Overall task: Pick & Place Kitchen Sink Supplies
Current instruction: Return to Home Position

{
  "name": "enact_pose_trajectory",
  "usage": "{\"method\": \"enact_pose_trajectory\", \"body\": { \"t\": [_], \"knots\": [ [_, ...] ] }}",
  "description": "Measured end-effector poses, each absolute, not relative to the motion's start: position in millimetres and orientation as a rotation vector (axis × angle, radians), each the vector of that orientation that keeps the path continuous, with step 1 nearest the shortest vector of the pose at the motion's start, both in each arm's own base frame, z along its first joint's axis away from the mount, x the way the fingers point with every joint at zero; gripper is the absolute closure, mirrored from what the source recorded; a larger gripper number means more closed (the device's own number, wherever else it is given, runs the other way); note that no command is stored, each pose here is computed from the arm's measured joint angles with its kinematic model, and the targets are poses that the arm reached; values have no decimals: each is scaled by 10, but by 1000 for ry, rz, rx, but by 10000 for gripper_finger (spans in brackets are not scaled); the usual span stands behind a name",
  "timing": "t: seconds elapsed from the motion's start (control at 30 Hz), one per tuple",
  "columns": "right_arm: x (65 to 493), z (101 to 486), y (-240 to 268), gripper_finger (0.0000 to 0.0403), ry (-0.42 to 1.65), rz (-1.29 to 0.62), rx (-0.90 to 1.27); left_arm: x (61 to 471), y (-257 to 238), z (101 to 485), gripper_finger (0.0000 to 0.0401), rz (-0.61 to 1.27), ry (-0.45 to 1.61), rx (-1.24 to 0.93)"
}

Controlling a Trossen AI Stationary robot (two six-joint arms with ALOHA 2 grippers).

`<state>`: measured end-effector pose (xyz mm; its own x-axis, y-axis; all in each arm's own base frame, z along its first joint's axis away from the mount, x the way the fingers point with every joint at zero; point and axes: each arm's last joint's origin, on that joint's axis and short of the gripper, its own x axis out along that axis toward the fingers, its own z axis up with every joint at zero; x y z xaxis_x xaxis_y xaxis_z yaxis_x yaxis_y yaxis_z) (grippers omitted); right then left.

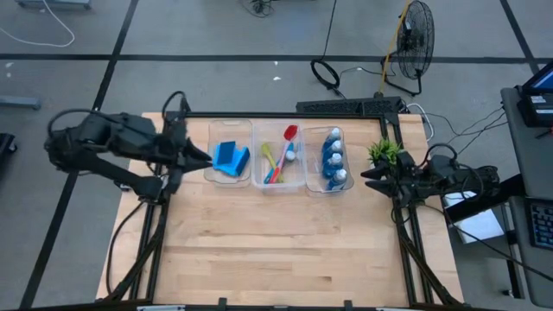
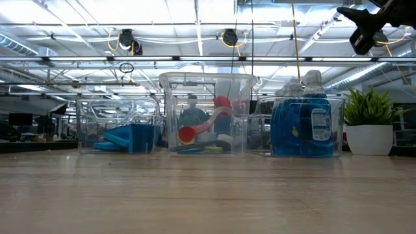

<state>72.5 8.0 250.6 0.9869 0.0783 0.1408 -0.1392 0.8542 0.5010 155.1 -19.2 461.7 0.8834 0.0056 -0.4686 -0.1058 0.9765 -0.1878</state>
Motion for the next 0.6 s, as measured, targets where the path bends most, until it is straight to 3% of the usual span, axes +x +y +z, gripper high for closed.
{"method": "enact_pose_trajectory", "body": {
  "t": [0.2, 0.6],
  "knots": [
    [724, 2513, 80, 236, -128, 112, 462, 1275, -165, 4505, 340, -5, 429, -211],
    [724, 2516, 80, 236, -132, 111, 445, 985, -138, 3750, 326, -72, 311, -266]
  ]
}}
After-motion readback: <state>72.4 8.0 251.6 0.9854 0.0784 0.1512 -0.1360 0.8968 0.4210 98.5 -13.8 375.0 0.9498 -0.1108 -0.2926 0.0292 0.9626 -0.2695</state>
